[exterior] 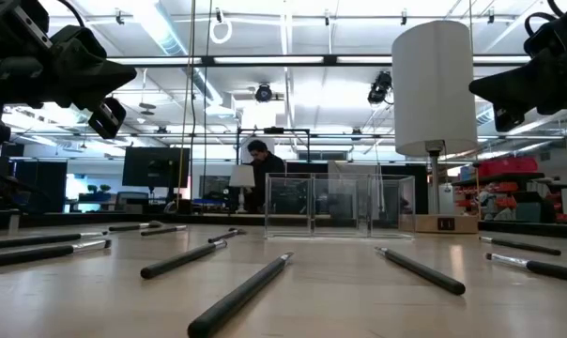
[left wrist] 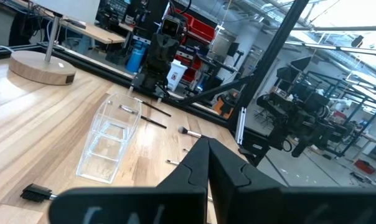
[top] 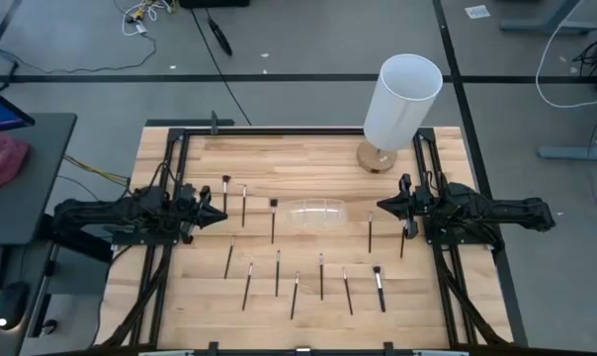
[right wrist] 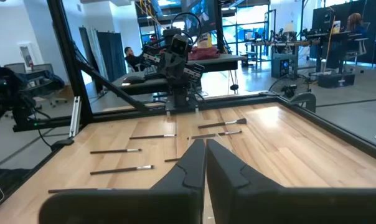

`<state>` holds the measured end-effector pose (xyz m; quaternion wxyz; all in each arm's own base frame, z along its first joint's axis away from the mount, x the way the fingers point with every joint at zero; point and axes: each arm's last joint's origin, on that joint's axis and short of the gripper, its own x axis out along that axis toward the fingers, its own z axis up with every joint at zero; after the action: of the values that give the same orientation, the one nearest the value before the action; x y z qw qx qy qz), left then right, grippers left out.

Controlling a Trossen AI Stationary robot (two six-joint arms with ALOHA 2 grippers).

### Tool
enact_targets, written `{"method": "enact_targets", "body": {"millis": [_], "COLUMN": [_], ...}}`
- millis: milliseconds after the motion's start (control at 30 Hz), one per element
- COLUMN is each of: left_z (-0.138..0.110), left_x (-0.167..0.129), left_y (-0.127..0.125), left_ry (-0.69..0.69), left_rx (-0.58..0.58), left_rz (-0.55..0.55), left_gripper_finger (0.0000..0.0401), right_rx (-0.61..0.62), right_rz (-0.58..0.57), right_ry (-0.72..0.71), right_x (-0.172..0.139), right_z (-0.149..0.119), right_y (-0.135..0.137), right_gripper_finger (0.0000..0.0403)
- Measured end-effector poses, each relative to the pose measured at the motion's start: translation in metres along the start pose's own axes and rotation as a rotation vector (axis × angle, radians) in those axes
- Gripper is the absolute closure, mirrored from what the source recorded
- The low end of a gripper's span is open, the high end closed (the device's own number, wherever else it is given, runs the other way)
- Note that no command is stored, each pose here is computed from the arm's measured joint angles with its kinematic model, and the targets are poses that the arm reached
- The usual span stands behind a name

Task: Pick & Place Makeup Supplies

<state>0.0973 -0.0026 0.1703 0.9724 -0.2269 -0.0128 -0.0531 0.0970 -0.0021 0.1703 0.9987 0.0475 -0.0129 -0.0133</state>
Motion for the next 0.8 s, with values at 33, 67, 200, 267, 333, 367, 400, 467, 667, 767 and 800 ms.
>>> {"method": "enact_targets", "body": {"millis": [33, 67, 200, 267, 333, 367, 400, 467, 667, 767, 800], "left_z": [0.0, 0.0, 0.0, 0.0, 0.0, 0.0, 0.0, 0.0, 0.0, 0.0, 0.0], "left_x": [0.0, 0.0, 0.0, 0.0, 0.0, 0.0, 0.0, 0.0, 0.0, 0.0, 0.0], "left_y": [0.0, 0.0, 0.0, 0.0, 0.0, 0.0, 0.0, 0.0, 0.0, 0.0, 0.0], "left_ry": [0.0, 0.0, -0.001, -0.001, -0.001, -0.001, -0.001, -0.001, -0.006, -0.006, -0.006], "left_rx": [0.0, 0.0, 0.0, 0.0, 0.0, 0.0, 0.0, 0.003, 0.001, 0.001, 0.001], "left_rz": [0.0, 0.0, 0.001, 0.002, 0.002, 0.002, 0.002, 0.002, 0.012, 0.012, 0.012], "left_gripper_finger": [0.0398, 0.0398, 0.0398, 0.0398, 0.0398, 0.0398, 0.0398, 0.0398, 0.0398, 0.0398, 0.0398], "right_rx": [0.0, 0.0, 0.0, 0.0, 0.0, 0.0, 0.0, -0.021, -0.101, 0.006, 0.049], "right_rz": [0.0, 0.0, 0.0, 0.0, 0.0, 0.0, 0.0, 0.0, 0.004, 0.024, 0.032], "right_ry": [0.0, 0.0, 0.0, 0.0, 0.001, 0.001, 0.0, -0.002, -0.117, -0.255, -0.302], "right_x": [0.0, 0.0, 0.0, 0.0, 0.0, 0.0, 0.0, 0.0, -0.001, -0.003, -0.004], "right_z": [0.0, 0.0, 0.0, 0.0, 0.0, 0.0, 0.0, 0.0, 0.011, 0.024, 0.029], "right_y": [0.0, 0.0, 0.0, 0.0, 0.0, 0.0, 0.0, 0.0, 0.001, 0.002, 0.003], "right_gripper_finger": [0.0385, 0.0385, 0.0385, 0.0385, 0.0385, 0.0385, 0.0385, 0.0385, 0.0385, 0.0385, 0.0385]}}
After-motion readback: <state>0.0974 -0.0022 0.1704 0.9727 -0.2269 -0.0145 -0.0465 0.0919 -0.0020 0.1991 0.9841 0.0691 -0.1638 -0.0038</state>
